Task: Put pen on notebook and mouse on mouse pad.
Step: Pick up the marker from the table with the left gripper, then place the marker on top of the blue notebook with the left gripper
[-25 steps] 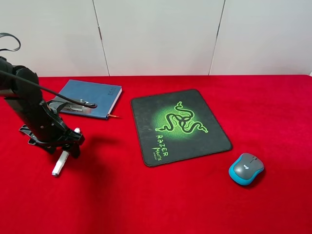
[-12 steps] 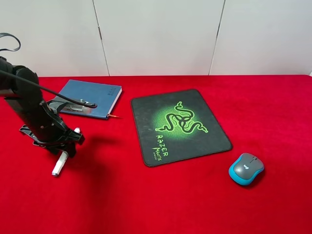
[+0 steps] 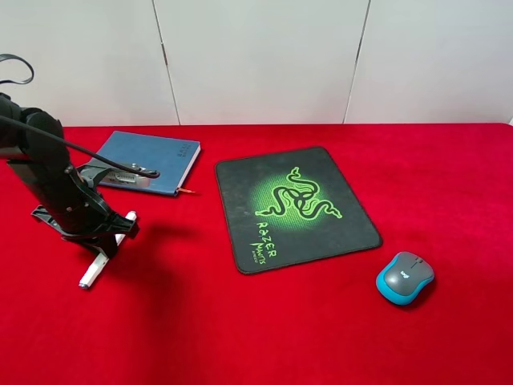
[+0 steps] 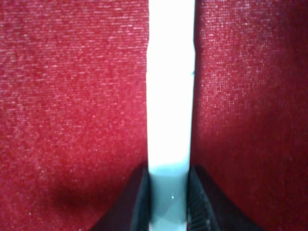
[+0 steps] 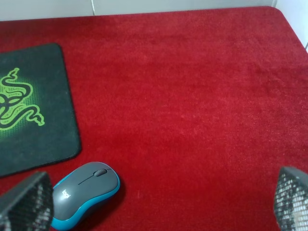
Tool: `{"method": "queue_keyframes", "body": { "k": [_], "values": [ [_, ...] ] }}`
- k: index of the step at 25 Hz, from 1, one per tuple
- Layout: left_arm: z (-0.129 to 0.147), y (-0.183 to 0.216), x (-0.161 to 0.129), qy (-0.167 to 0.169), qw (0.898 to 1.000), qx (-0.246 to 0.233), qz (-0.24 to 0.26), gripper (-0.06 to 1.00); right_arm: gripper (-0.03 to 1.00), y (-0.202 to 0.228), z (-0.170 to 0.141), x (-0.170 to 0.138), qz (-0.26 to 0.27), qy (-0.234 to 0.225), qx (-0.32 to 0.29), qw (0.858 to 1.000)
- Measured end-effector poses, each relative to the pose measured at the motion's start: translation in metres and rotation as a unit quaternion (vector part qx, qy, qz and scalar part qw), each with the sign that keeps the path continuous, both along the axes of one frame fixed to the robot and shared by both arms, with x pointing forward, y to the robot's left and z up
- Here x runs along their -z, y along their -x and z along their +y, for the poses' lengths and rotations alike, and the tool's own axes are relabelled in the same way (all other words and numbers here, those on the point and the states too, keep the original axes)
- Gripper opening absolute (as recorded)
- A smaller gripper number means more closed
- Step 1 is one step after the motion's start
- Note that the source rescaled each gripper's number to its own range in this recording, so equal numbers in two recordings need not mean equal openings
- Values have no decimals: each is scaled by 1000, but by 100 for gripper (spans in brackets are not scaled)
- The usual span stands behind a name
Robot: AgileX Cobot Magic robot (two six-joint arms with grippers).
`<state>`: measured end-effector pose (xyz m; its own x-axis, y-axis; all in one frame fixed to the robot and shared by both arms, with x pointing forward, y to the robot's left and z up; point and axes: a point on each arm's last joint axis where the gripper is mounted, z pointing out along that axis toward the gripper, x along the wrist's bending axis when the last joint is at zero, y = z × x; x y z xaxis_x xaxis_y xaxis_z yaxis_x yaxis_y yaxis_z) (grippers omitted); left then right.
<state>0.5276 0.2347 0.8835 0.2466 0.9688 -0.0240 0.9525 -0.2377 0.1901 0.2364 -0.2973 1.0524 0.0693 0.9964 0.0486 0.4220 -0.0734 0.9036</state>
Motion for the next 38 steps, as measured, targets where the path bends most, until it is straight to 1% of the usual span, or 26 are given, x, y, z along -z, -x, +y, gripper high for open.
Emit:
{"method": "queue_keyframes", "body": {
  "k": [5, 8, 14, 18, 20, 23, 26, 31, 38],
  "values": [
    [1, 5, -6, -2, 1000, 1, 18, 0, 100, 0, 0, 0, 0, 0, 0, 1000],
    [2, 11, -22, -2, 1000, 3, 22, 0, 100, 0, 0, 0, 0, 0, 0, 1000],
    [4, 23, -59, 5, 1000, 5, 4, 0, 100, 0, 0, 0, 0, 0, 0, 1000],
    [4, 22, -79, -3, 999, 11, 30, 0, 100, 0, 0, 0, 0, 0, 0, 1000],
    [4, 17, -91, -13, 999, 18, 32, 0, 100, 0, 0, 0, 0, 0, 0, 1000],
    [4, 4, -111, -23, 999, 25, 15, 0, 100, 0, 0, 0, 0, 0, 0, 1000],
    [3, -10, -125, -37, 999, 31, 8, 0, 100, 0, 0, 0, 0, 0, 0, 1000],
    [-2, -44, -126, -54, 998, 36, 18, 0, 100, 0, 0, 0, 0, 0, 0, 1000],
    [-13, -95, -119, -52, 998, 35, 4, 0, 100, 0, 0, 0, 0, 0, 0, 1000]
  ]
}}
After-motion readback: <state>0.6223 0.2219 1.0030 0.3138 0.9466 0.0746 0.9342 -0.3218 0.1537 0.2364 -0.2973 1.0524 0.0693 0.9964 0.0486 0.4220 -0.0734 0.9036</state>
